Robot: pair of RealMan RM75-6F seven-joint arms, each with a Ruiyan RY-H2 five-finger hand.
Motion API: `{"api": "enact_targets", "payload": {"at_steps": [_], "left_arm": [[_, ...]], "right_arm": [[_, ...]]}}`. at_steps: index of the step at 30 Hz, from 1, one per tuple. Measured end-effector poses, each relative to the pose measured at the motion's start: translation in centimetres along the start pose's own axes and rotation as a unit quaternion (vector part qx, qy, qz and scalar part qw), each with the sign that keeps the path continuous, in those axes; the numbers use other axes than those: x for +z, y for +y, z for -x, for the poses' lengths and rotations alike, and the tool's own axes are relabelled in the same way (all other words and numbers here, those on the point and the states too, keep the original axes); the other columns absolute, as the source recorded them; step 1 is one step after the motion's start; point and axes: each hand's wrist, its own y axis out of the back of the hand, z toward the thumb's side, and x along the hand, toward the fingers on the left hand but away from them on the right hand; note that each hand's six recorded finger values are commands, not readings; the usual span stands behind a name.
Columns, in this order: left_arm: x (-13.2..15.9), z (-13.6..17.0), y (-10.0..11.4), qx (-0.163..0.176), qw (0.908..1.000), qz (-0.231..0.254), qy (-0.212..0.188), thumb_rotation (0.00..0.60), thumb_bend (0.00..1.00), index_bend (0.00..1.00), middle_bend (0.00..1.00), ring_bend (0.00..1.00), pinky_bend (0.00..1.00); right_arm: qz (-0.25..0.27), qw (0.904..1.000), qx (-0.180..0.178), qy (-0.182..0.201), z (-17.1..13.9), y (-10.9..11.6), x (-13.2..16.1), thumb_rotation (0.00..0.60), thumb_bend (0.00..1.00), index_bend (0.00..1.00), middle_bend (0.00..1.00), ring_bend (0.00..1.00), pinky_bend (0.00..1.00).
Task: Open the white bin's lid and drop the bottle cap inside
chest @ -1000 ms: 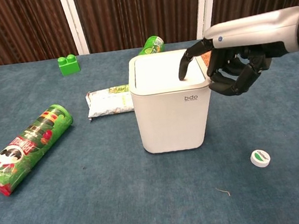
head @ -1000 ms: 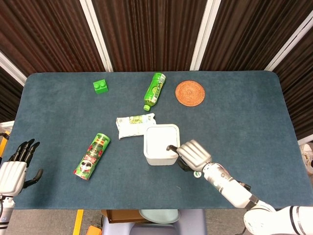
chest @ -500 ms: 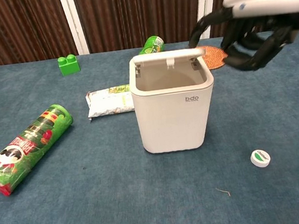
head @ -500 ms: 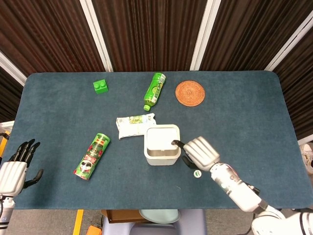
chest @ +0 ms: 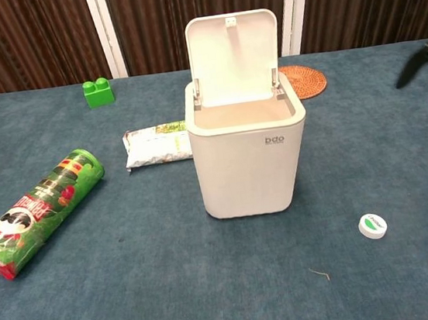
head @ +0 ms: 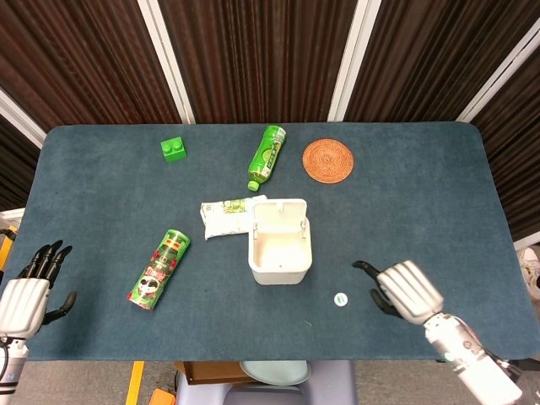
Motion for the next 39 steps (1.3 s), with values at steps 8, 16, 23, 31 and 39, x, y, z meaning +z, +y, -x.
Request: {"api": "enact_targets", "payload": {"at_steps": [8, 16, 23, 31, 39], "left_arm": [[-0.1, 0.0, 0.0, -0.001, 1.0, 0.001, 0.003, 0.6, 0.37, 0.09, 0.02, 0.03, 0.31], [-0.3, 0.0, 0.2, 0.003, 1.0, 0.005, 0.006, 0.6, 0.37, 0.09, 0.02, 0.03, 0.31], [-0.6, 0.0, 0.4, 0.006, 0.9999, 0.009, 0.01, 0.6, 0.37, 0.09, 0.03, 0.03, 0.31], [-0.7, 0.0, 0.5, 0.007, 0.9999, 0.011, 0.01, 0.6, 0.37, 0.1, 0.03, 0.03, 0.31], [-0.9, -0.1, 0.5, 0.006, 0.9997, 0.016, 0.015, 0.6, 0.37, 0.11, 0.03, 0.03, 0.32]], "right_arm": [[0.004, 0.9996, 0.018, -0.02, -1.1, -3.0, -2.6, 0.6, 0.34, 0.4, 0.88, 0.91, 0.86], [-0.003, 0.9972, 0.071, -0.025, 0.6, -7.0, -3.3, 0.6, 0.28, 0.42, 0.89, 0.92, 0.87], [-0.004, 0.9953, 0.094, -0.023, 2.8, -9.2, -3.4, 0.6, 0.28, 0.48, 0.9, 0.94, 0.88], [0.001, 0.9946, 0.104, -0.007, 4.6, -10.8, -2.7, 0.6, 0.28, 0.5, 0.9, 0.94, 0.89], [0.009, 0.994, 0.109, -0.001, 5.8, -11.7, -2.2, 0.6, 0.28, 0.51, 0.9, 0.94, 0.89]]}}
